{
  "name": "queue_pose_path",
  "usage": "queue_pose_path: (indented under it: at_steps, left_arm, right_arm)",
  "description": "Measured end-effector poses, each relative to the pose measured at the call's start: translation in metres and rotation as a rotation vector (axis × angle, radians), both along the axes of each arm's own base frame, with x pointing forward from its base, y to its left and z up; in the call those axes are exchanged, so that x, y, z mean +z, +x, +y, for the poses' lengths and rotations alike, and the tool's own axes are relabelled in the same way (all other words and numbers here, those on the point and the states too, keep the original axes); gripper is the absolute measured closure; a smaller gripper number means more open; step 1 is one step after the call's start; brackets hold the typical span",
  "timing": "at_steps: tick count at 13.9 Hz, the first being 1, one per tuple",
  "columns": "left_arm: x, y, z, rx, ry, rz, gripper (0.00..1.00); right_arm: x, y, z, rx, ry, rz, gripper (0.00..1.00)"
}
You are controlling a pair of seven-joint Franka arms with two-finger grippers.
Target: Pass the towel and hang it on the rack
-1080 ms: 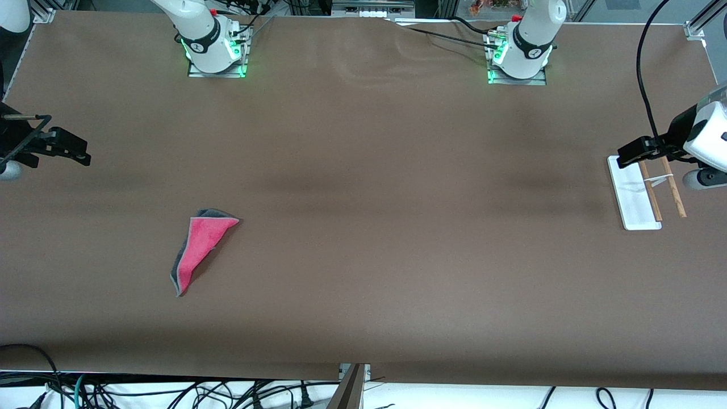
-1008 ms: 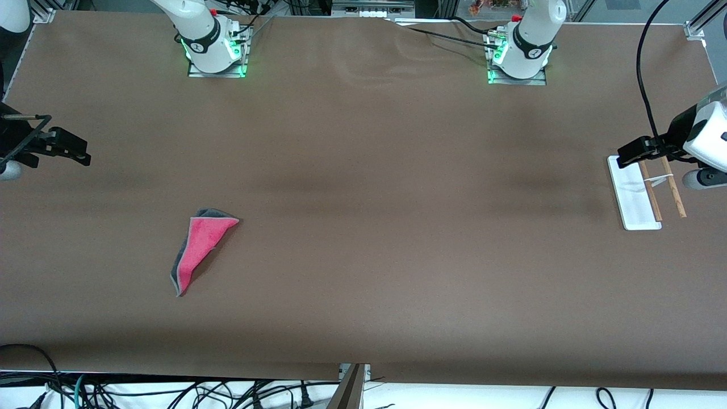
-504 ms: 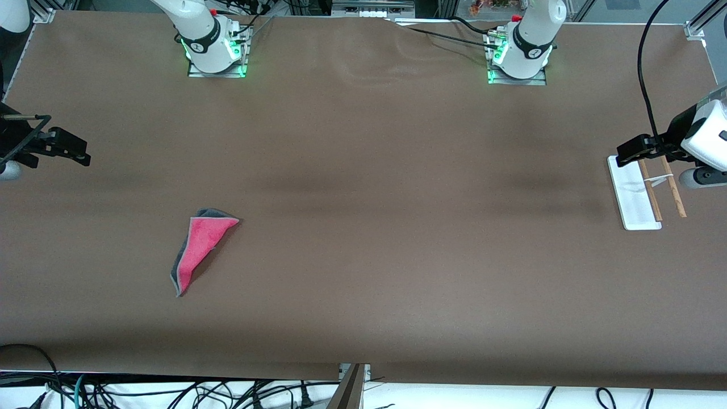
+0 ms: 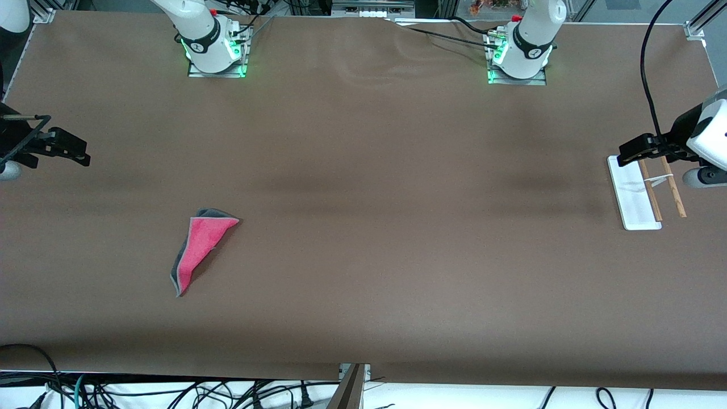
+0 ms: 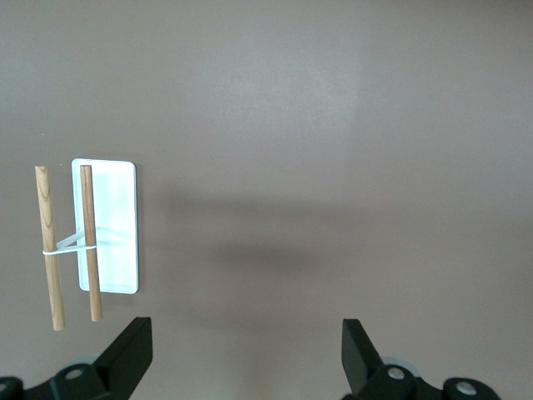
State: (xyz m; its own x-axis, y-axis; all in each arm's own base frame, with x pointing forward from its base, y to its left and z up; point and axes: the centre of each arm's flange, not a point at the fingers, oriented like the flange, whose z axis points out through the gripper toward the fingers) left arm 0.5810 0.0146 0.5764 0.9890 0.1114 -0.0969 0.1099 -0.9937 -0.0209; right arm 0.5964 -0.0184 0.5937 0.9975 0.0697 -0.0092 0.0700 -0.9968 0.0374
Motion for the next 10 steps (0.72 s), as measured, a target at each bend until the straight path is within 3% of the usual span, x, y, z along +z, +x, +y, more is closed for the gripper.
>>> queue_pose_path:
  at_steps: [10]
  left_arm:
    - [-0.0021,0.0014,-0.0016,0.000,-0.017,0.001,0.00]
  right_arm:
    - [-0.0023,0.0016,-0.0025,-0.004,-0.001,0.000,0.00]
